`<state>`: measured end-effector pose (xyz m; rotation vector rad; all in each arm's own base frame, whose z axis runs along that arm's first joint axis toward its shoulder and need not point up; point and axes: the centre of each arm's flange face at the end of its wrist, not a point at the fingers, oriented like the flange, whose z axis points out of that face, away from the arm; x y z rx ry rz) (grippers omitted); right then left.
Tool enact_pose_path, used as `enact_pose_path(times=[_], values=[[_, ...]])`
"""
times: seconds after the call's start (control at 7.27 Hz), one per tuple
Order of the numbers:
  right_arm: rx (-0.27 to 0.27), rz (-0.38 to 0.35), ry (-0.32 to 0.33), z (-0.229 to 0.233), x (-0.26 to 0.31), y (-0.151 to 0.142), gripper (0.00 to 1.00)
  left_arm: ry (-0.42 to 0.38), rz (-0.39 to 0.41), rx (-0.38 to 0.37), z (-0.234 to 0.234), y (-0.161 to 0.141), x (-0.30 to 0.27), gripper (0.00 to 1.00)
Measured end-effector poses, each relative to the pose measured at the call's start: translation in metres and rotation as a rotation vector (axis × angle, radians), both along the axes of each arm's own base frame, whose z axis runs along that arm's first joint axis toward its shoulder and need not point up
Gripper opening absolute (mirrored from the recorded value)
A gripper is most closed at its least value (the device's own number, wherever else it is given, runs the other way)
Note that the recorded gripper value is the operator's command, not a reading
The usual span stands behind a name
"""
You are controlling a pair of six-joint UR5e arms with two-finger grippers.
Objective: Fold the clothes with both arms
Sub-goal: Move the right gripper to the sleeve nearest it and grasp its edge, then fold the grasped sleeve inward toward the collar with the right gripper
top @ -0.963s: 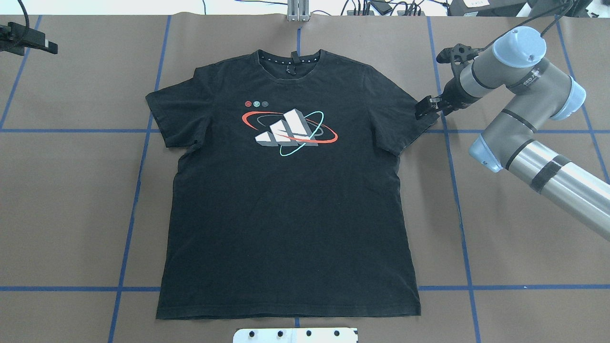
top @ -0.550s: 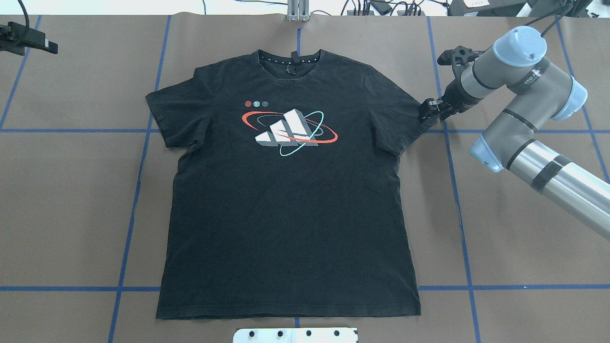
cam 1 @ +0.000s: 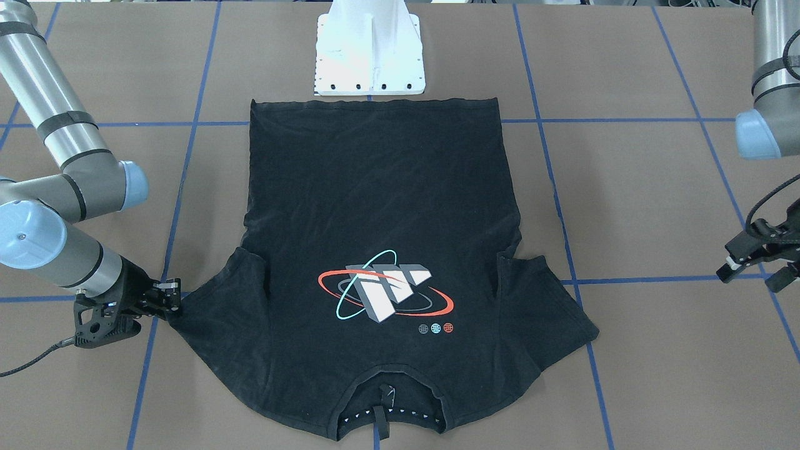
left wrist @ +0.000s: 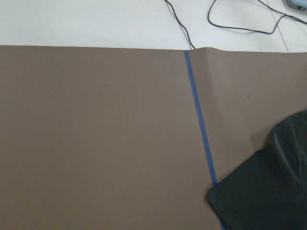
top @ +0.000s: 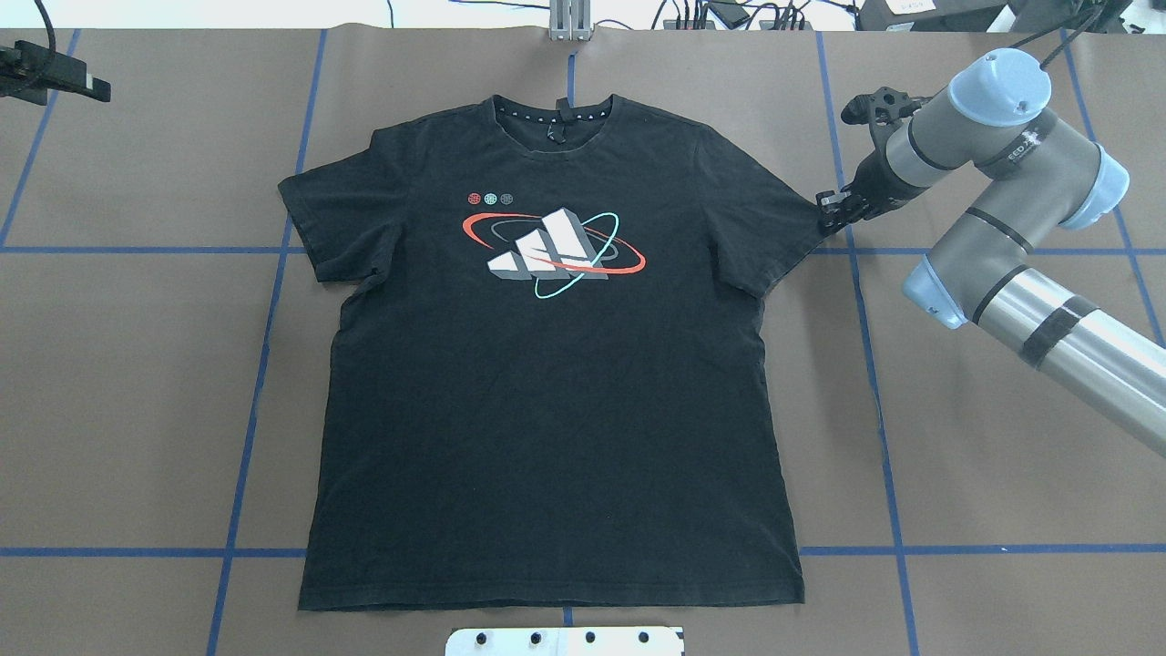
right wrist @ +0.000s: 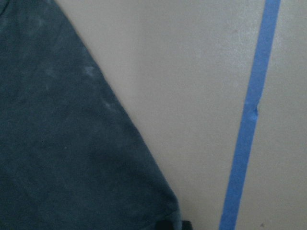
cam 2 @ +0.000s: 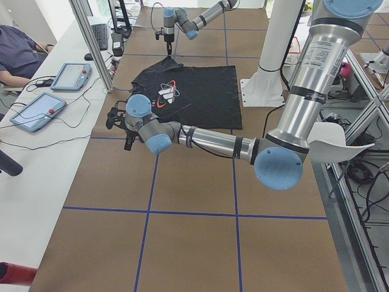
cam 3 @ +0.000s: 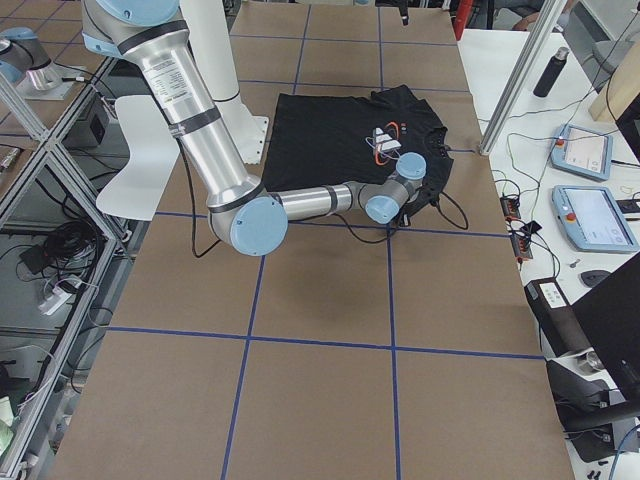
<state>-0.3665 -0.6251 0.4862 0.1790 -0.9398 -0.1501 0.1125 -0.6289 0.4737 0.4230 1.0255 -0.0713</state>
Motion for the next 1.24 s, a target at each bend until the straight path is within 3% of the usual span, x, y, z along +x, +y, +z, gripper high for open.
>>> enact_pose_path(times=[0.69,1.24], values=[[-0.011,-0.009,-0.082,-0.026,0.036,-0.016,0.00,0.000,0.000,0.000,0.000,0.000,0.000,1.00],[0.090,-0.057,-0.148,-0.096,0.006,0.003,0.00,-0.001,0.001,0.000,0.001,0.000,0.000,1.00]])
